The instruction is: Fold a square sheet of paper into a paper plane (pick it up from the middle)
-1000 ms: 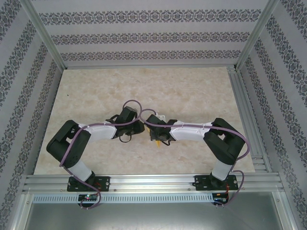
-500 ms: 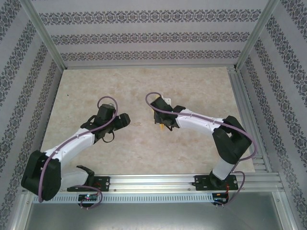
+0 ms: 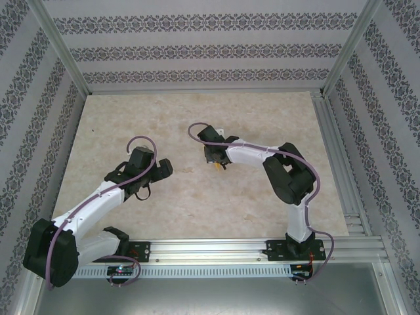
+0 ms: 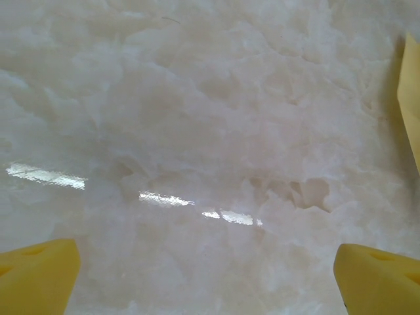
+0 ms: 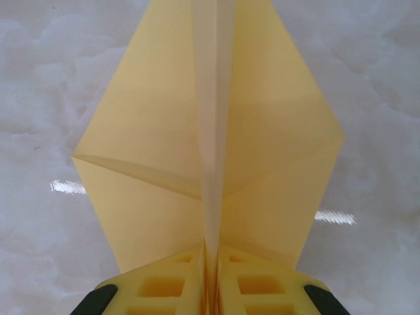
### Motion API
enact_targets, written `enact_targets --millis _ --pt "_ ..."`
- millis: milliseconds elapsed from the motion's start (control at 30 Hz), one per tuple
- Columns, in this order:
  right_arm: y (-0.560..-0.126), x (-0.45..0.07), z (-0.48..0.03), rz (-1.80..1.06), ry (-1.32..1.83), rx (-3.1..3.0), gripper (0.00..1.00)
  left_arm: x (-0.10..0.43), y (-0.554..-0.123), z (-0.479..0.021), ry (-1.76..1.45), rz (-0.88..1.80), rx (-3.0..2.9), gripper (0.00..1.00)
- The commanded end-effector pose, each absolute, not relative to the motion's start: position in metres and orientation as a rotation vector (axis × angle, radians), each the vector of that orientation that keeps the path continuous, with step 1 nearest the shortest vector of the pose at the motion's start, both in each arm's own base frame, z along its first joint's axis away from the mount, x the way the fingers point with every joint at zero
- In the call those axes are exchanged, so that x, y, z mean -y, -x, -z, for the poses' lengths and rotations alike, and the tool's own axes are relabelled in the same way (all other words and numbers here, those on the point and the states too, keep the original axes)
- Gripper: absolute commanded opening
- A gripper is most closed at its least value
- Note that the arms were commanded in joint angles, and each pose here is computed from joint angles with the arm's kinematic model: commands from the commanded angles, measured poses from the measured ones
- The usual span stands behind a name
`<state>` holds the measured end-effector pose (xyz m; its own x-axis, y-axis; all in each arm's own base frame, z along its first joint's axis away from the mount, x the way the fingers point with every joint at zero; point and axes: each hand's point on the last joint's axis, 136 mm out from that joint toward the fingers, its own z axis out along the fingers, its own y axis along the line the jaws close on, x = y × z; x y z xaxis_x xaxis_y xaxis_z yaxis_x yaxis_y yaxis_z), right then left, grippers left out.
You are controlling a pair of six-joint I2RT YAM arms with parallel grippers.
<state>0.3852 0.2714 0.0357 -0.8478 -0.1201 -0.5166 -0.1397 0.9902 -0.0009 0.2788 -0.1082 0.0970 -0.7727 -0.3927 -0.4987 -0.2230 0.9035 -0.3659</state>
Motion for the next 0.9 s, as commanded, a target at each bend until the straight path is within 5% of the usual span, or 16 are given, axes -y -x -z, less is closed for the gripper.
enact_targets --millis 0,700,867 --pt "-0.398 -0.277 -0.036 -0.071 0.199 -2.572 0.14 0.098 -0.275 -0.091 0.451 0.331 -2.493 1.0" --pt "-0.391 -0.28 0.004 -0.075 0.176 -2.656 0.2 0.097 -0.275 -0.086 0.459 0.31 -2.515 1.0" --pt "-0.395 -0.283 -0.021 -0.088 0.173 -2.625 0.24 0.098 -0.276 -0.09 0.455 0.311 -2.512 1.0"
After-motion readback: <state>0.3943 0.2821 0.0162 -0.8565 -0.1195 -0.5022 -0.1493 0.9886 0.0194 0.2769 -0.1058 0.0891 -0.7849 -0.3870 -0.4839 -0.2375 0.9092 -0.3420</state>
